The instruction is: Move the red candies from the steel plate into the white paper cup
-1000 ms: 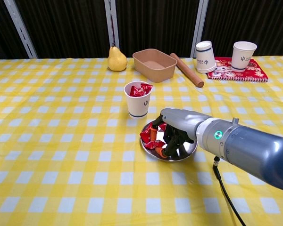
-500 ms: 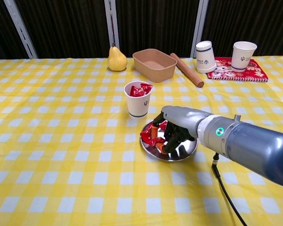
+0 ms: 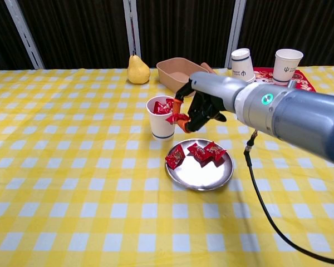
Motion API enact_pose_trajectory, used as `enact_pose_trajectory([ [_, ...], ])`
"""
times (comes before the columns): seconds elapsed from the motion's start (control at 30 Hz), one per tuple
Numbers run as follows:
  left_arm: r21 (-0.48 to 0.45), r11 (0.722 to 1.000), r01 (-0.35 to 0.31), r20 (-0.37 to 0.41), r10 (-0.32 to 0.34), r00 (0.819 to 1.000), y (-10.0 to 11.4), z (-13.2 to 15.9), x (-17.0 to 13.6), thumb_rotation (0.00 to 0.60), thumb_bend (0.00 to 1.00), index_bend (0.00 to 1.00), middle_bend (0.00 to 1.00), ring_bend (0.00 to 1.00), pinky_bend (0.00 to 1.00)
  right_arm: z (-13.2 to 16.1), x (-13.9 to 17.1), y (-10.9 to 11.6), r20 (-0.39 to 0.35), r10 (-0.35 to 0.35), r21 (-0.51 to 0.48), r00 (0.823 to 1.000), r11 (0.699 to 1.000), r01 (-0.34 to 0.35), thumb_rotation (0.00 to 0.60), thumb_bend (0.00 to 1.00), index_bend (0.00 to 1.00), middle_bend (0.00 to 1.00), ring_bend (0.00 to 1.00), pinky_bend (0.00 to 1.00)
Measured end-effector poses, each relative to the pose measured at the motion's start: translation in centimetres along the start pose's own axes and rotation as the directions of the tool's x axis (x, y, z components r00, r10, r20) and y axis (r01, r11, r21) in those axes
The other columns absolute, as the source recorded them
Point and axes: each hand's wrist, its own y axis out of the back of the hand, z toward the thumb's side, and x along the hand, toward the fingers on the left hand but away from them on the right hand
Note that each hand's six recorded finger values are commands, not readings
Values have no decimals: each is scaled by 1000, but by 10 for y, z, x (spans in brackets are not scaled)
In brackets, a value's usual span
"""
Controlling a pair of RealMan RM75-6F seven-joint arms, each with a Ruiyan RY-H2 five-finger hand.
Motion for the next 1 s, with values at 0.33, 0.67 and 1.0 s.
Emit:
enact_pose_trajectory([
  [0.33,-1,1000,8,-5,-8,1000,-1,0,1,600,49,0,0,0,0,16,-32,20,-21,-74,23,997,997,74,600,527,510,866,911,833],
  [0.67,-8,1000,15,-10,-15,1000,-1,-2,2,600,49,0,0,0,0,15,-68,11,19,-71,61,997,996,70,600,527,510,866,911,833],
  [1.0,-12,1000,23,-18,-24,1000,-1,-3,3,600,49,0,0,0,0,14,-79,-9,32,-34,73,999,997,32,600,539,444,865,911,833],
])
